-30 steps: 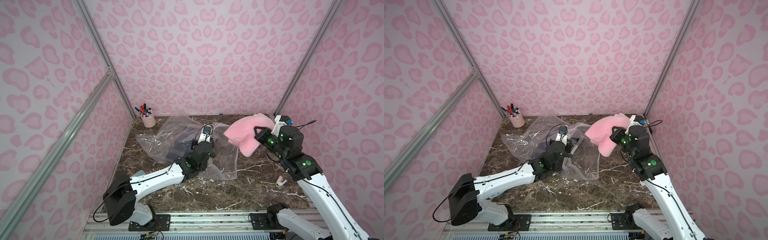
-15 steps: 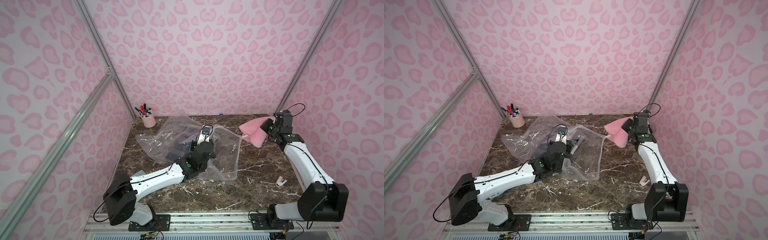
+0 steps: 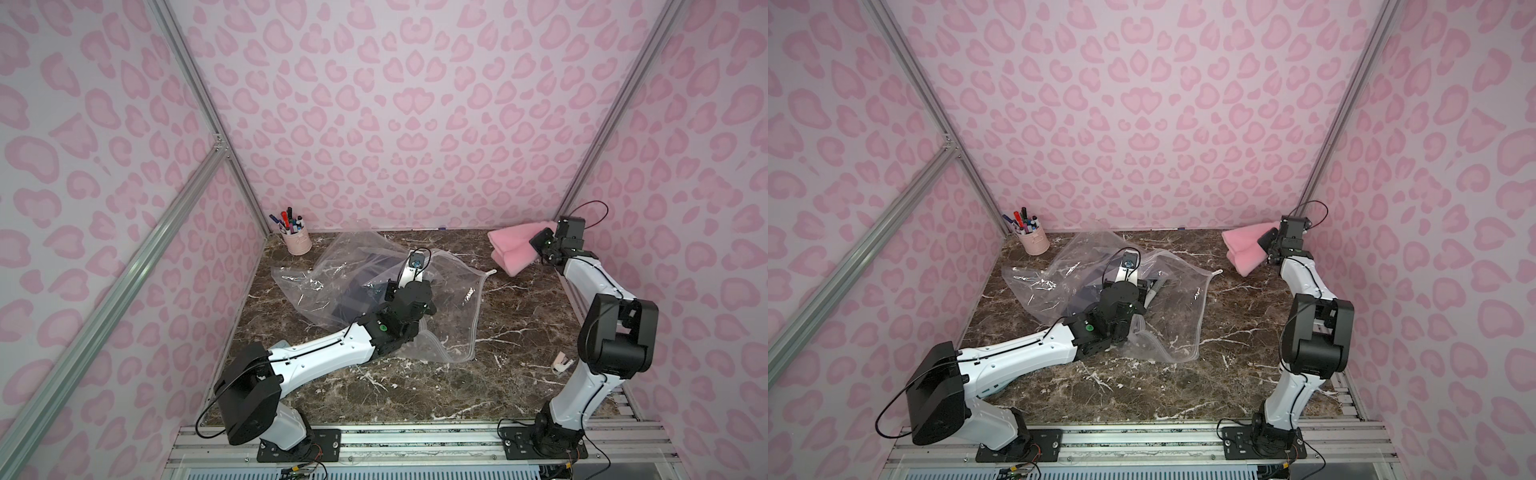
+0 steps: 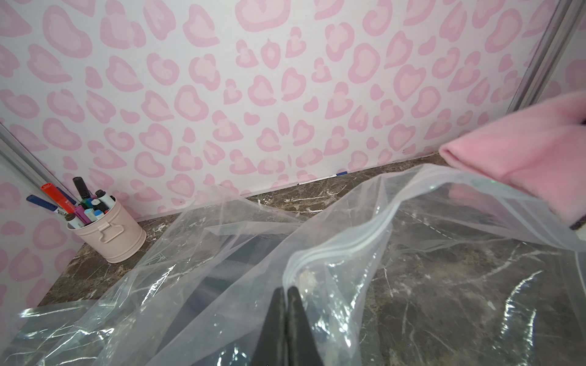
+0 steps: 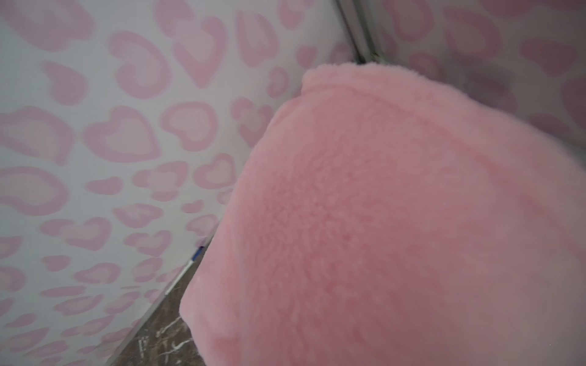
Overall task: Take the blanket out of the vacuum bag
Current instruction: Place the blanket at the center of the board.
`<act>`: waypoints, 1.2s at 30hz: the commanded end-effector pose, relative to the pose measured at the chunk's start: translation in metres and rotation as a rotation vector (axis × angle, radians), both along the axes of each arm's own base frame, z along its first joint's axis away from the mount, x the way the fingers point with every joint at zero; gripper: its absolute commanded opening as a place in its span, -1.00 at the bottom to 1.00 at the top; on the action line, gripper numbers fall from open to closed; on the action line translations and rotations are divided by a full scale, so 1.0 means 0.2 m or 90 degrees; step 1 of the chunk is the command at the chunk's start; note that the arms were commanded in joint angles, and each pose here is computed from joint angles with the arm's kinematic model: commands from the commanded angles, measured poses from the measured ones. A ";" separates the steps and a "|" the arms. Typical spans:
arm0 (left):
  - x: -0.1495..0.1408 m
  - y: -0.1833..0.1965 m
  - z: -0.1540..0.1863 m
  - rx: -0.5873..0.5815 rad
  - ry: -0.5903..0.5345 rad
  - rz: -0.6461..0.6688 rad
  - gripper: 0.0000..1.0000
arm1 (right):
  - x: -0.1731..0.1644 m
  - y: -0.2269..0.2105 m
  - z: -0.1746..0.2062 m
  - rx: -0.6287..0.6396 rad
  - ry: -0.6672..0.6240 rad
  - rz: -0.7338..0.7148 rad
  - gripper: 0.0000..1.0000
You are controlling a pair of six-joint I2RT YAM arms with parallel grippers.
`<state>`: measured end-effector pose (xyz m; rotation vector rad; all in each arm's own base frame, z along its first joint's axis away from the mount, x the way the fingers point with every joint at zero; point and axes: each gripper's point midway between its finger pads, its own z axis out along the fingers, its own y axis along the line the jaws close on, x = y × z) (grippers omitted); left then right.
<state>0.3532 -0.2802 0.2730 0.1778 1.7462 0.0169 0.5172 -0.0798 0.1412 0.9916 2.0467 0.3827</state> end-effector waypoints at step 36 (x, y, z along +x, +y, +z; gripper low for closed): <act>-0.04 -0.06 -0.01 -0.046 0.009 -0.064 -0.93 | -0.46 0.44 -0.07 -0.425 0.217 0.173 0.22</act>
